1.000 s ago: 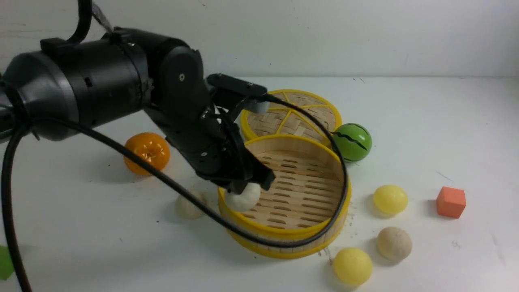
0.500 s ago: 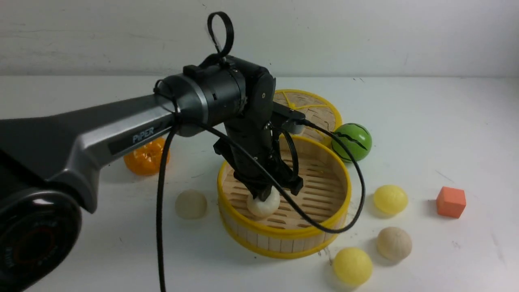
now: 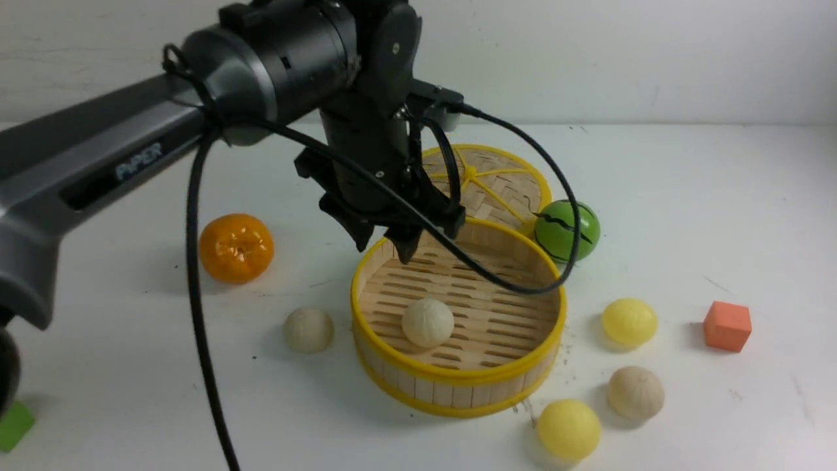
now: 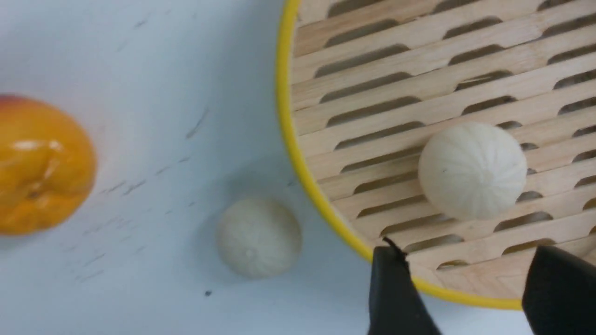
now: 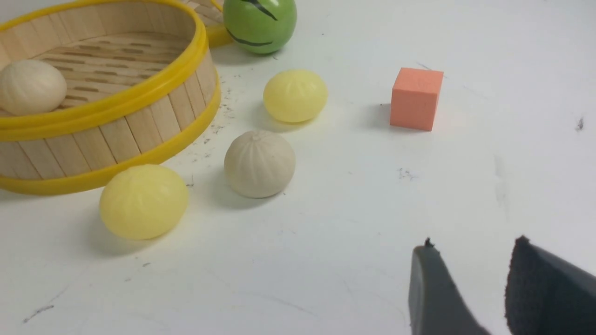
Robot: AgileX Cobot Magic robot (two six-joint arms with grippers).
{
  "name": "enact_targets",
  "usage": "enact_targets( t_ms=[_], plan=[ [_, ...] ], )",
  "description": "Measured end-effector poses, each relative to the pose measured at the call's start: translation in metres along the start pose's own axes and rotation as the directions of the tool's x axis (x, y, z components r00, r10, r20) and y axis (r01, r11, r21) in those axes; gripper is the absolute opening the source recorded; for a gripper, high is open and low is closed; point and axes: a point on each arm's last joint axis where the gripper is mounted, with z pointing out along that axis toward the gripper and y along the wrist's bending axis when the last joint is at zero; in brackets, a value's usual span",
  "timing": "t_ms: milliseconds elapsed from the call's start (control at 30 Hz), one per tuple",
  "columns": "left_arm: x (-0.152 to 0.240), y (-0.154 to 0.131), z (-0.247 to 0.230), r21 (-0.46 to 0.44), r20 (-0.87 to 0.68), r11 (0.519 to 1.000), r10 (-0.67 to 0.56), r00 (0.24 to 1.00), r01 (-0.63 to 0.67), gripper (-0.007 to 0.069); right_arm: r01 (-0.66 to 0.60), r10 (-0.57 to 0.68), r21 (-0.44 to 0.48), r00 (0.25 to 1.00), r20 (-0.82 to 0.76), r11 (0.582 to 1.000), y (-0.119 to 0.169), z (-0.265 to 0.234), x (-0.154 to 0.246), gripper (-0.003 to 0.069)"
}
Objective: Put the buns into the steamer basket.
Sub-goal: Use the left arm to grab a steamed stuffed bun
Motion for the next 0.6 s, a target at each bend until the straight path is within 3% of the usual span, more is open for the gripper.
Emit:
enact_targets(
  t_ms=[200,400,600],
  plan=[
    [0.040,0.047,0.038,-0.035,-0.192,0.993,-0.121,0.974,0.116,0.0214,0.000,0.000,0.000,1.000,0.000,1.000,0.000,0.000,0.000,0.0239],
    [0.045,0.083,0.068,0.007,-0.169,0.975,-0.218,0.961,0.222,0.0209,0.000,0.000,0.000,1.000,0.000,1.000,0.000,0.000,0.000,0.0239],
    [0.039,0.084,0.076,0.036,-0.104,0.977,-0.206,0.973,0.211,0.0235,0.000,0.000,0.000,1.000,0.000,1.000,0.000,0.000,0.000,0.0239]
  ],
)
